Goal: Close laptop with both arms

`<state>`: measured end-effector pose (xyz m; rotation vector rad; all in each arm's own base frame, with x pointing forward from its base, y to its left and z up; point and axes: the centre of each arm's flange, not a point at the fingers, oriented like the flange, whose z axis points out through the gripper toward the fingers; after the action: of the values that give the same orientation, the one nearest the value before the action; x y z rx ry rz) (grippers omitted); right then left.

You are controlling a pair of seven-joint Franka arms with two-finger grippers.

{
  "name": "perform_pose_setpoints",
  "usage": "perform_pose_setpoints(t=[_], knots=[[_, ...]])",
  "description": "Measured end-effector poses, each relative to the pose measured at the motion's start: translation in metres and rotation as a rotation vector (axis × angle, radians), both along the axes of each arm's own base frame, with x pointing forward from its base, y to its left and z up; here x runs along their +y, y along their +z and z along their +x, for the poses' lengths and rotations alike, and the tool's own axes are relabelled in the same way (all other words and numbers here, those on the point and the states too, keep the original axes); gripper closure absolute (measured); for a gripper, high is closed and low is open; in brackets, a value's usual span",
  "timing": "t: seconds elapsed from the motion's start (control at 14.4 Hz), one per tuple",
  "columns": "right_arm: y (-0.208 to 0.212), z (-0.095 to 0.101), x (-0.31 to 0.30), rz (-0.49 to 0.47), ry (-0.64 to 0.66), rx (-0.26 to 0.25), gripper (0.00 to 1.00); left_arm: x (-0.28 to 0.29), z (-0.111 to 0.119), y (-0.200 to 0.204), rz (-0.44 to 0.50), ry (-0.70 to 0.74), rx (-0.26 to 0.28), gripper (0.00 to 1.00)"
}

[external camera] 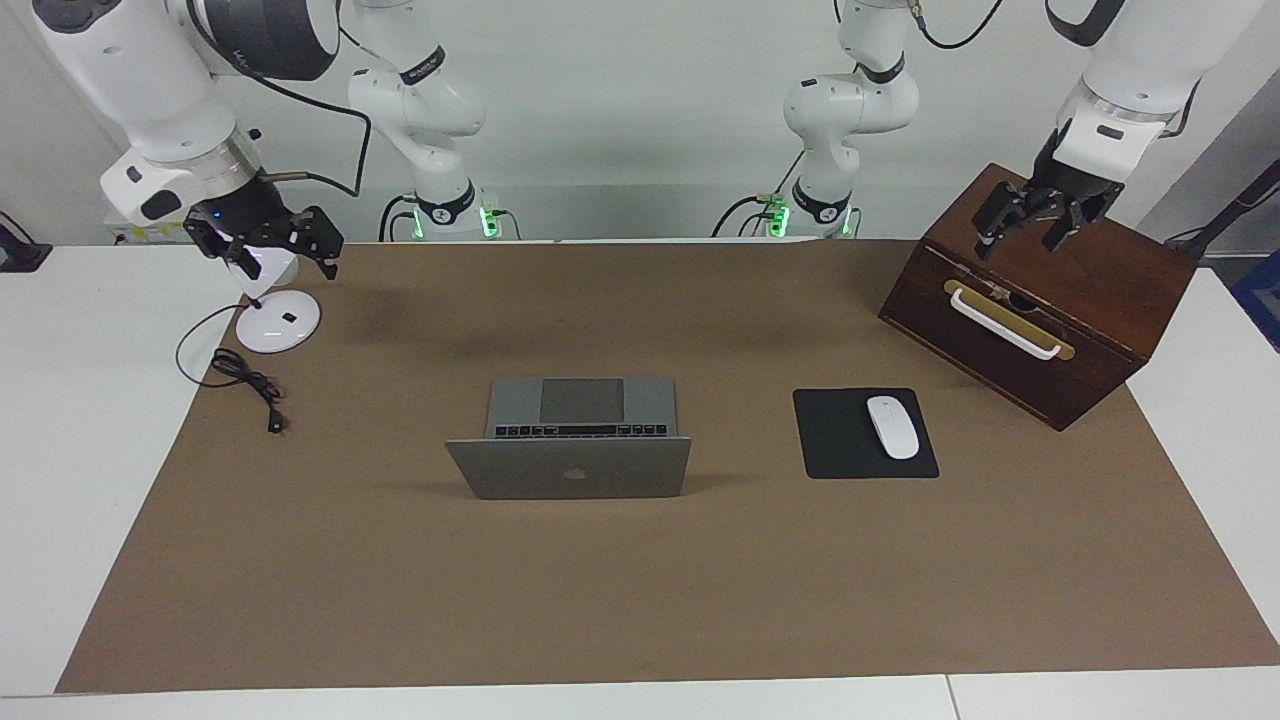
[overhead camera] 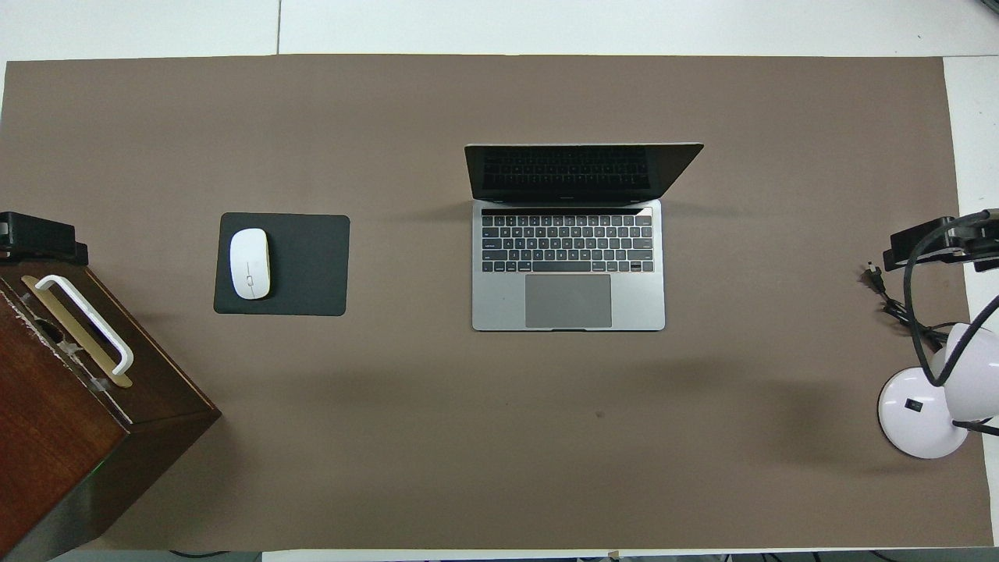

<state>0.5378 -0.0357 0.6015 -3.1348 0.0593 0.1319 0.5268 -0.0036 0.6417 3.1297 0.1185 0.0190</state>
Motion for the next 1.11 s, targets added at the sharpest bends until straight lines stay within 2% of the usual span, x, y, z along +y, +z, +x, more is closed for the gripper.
perform_pose_setpoints(t=[0.77, 0.91, 1.11], knots=[[0.0, 0.0, -0.003, 0.0, -0.006, -0.005, 0.0, 0.0, 0.0, 0.0, 0.0, 0.0, 0.0, 0.0], [0.002, 0.002, -0.015, -0.002, -0.028, -0.028, 0.0, 0.0, 0.0, 0.0, 0.0, 0.0, 0.0, 0.0], [0.009, 0.011, -0.035, -0.011, -0.062, -0.122, 0.0, 0.0, 0.0, 0.0, 0.0, 0.001, -0.004, 0.0]])
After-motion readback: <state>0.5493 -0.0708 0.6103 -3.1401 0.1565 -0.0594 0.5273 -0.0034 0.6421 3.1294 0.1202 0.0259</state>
